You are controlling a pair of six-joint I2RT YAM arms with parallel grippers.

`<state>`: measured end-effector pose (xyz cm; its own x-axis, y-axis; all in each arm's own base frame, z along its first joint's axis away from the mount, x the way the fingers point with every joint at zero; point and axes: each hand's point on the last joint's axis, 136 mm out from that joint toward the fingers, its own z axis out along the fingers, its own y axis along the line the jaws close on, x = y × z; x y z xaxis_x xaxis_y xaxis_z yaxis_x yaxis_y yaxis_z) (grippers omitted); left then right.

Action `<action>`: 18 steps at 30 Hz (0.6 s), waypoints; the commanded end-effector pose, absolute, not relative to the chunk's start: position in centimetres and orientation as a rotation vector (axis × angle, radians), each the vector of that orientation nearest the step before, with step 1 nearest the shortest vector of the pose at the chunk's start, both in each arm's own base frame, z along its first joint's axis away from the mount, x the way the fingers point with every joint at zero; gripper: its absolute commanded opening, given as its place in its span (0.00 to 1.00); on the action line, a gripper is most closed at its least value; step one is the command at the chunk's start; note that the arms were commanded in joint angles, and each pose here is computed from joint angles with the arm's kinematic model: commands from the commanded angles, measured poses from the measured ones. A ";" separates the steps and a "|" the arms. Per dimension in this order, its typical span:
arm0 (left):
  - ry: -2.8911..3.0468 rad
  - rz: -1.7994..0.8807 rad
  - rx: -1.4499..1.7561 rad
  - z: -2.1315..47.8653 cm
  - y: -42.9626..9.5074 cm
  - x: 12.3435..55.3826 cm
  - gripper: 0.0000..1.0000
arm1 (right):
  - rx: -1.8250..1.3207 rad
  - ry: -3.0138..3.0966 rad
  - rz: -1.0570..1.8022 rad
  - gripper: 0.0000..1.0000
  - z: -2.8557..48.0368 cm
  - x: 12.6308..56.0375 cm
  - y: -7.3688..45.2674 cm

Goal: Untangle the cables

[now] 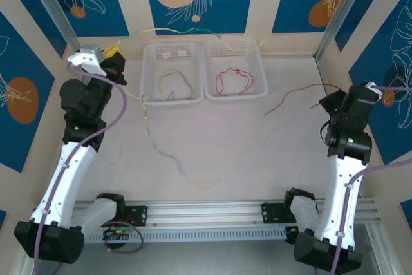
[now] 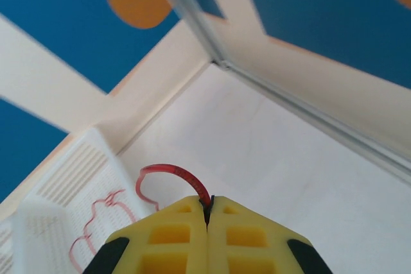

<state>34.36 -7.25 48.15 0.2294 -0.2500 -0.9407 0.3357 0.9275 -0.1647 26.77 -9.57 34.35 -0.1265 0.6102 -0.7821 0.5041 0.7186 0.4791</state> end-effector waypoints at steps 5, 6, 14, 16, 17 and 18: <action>1.244 -0.491 0.073 49.7 -7.7 33.8 0.00 | 0.495 1.743 0.307 0.00 40.3 27.9 -2.6; 1.248 -0.497 0.079 49.5 -7.9 33.7 0.00 | 0.454 1.741 0.322 0.00 40.9 28.1 -1.8; 1.276 -0.481 0.076 47.8 -7.6 33.1 0.00 | 0.199 1.721 0.433 0.00 45.0 32.1 3.8; 1.273 -0.467 0.069 47.8 -7.4 32.8 0.00 | 0.167 1.700 0.407 0.00 46.0 33.4 4.5; 1.269 -0.461 0.061 47.8 -7.2 32.7 0.00 | 0.146 1.681 0.395 0.00 46.3 34.3 4.9; 1.260 -0.457 0.057 47.9 -7.1 32.5 0.00 | 0.133 1.667 0.392 0.00 46.4 35.3 5.2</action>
